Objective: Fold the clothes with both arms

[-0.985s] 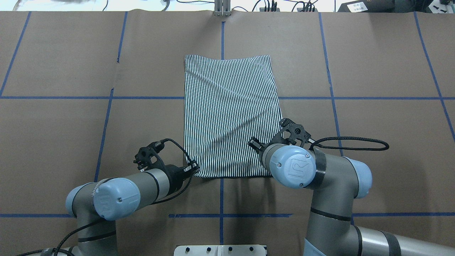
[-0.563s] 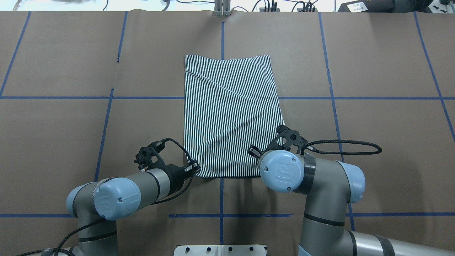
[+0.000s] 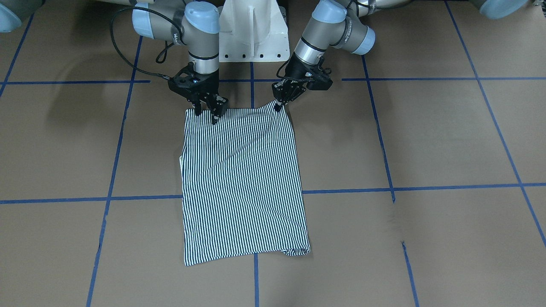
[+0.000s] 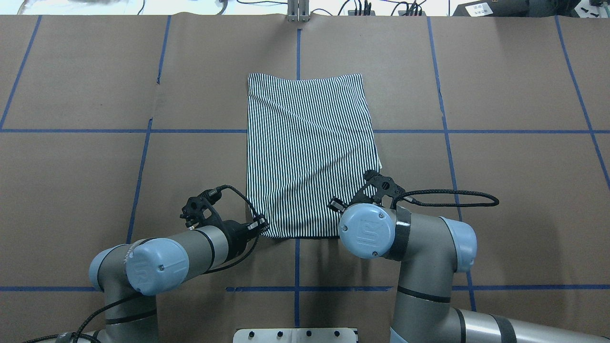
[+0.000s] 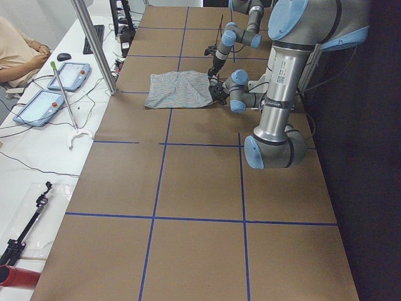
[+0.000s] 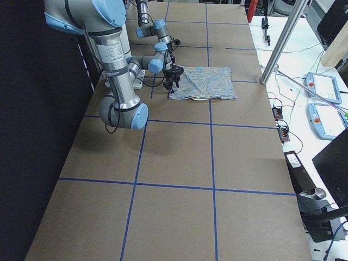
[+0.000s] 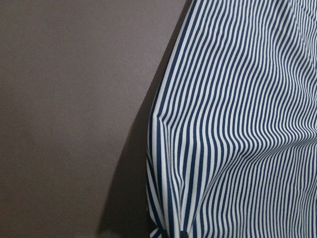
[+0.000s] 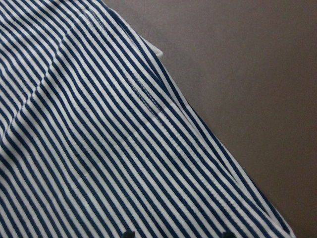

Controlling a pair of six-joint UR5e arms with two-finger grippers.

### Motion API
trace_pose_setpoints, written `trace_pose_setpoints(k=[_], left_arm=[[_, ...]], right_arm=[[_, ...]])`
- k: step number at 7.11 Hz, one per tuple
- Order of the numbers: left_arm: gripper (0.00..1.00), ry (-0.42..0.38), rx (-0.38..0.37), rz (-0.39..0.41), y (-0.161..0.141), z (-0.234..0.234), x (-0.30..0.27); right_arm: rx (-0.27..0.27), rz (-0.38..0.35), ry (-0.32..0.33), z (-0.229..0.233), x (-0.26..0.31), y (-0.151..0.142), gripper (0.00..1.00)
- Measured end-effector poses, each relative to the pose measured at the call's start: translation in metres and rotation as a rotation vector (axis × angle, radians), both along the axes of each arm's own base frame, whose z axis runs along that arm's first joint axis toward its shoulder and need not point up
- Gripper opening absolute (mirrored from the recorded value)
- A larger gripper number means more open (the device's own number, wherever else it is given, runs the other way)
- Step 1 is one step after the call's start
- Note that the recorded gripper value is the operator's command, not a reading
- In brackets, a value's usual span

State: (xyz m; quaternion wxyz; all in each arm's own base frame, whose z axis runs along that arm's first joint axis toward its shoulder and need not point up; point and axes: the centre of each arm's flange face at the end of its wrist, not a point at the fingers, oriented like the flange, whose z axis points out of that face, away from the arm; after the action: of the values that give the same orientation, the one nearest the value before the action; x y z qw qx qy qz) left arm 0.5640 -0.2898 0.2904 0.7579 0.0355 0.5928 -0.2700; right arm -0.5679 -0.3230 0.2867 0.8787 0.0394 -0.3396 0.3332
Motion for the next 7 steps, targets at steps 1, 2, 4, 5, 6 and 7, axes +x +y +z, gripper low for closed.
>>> trace_pose_setpoints(k=[1,2,4,5,6,7], left_arm=[[0.00,0.000,0.000,0.000,0.0000,0.0000,0.0000],[0.00,0.000,0.000,0.000,0.0000,0.0000,0.0000],[0.00,0.000,0.000,0.000,0.0000,0.0000,0.0000],[0.00,0.001,0.000,0.000,0.0000,-0.0001,-0.0001],[0.00,0.001,0.000,0.001,0.0005,-0.0001,0.0002],[0.00,0.000,0.000,0.005,0.0028,0.0002,0.0016]], right_arm=[[0.007,-0.008,0.014,0.0016,-0.0064,-0.0035,0.66],[0.012,-0.015,0.025,0.0033,-0.0096,-0.0055,0.62],[0.015,-0.026,0.042,0.0053,-0.0108,-0.0063,0.00],[0.015,-0.028,0.046,0.0051,-0.0107,-0.0066,0.00],[0.015,-0.028,0.047,0.0048,-0.0105,-0.0068,0.00],[0.016,-0.028,0.047,0.0046,-0.0103,-0.0068,0.00]])
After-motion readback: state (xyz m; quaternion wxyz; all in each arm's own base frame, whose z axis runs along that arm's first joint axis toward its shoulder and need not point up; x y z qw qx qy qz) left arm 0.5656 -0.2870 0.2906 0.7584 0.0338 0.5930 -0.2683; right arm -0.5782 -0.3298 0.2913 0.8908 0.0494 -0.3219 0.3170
